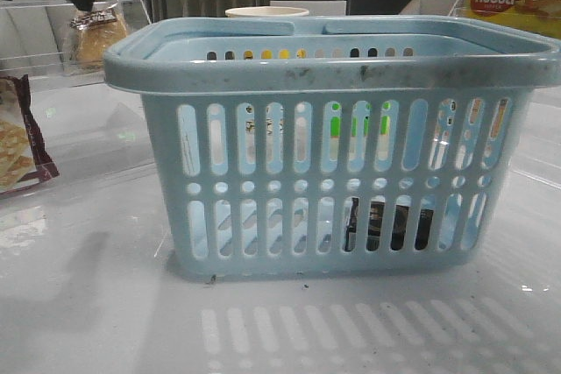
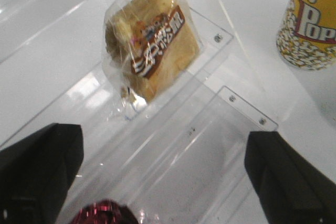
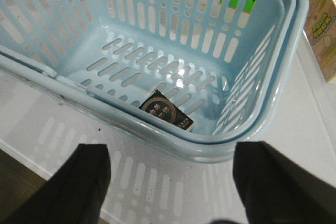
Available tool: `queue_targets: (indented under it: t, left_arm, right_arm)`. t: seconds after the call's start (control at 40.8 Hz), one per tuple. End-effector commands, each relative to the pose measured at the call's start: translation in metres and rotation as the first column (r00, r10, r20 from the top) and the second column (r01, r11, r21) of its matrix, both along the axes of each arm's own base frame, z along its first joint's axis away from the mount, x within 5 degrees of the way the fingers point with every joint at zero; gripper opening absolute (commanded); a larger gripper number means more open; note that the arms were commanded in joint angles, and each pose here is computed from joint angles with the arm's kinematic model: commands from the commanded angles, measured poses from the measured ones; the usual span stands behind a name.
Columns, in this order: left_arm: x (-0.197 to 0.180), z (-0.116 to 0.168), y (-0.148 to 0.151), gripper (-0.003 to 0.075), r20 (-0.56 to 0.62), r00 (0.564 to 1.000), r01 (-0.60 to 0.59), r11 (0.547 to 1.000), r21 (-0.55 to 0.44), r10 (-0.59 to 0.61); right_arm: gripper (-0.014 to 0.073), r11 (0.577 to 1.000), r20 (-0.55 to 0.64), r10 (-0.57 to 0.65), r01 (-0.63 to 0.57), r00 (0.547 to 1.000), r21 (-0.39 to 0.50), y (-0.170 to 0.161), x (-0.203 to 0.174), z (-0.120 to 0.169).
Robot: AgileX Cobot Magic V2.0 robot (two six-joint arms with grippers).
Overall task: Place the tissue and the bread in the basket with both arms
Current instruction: 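Grasp the bagged bread roll on the shelf with the left gripper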
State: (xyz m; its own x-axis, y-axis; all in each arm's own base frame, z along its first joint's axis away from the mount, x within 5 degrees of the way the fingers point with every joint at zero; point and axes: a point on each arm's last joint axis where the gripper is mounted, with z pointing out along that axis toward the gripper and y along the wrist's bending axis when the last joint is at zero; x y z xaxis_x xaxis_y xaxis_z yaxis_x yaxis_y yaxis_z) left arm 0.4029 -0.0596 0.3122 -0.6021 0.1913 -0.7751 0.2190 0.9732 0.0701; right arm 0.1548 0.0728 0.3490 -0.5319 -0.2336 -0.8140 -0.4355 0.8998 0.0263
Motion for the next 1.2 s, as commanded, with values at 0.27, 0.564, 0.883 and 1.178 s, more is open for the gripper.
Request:
queue_targets:
  t: [0.27,0.564,0.883,1.178]
  left_arm:
    - [0.069,0.016,0.001,0.0666,0.242,0.970,-0.021,0.999,-0.026,0.027]
    - [0.084,-0.003,-0.001,0.0557,0.271,0.962,-0.023,0.999,-0.033,0.031]
    - [0.083,-0.003,-0.001,0.0304,0.254,0.967,-0.022,0.999,-0.029,0.029]
    - [0.066,0.041,0.000,0.0150,0.173,0.985,-0.018,1.000,-0.019,0.021]
  right_arm:
    - [0.0592,0.999,0.090,0.000,-0.003,0.996,0.034,0.000,0.001,0.015]
    - [0.0592,0.999,0.090,0.000,-0.003,0.996,0.034,0.000,0.001,0.015]
    - [0.0592,0.999,0.090,0.000,-0.003,0.996,0.034,0.000,0.001,0.015]
    - [0.0592,0.999,0.090,0.000,-0.003,0.996,0.034,0.000,0.001,0.015]
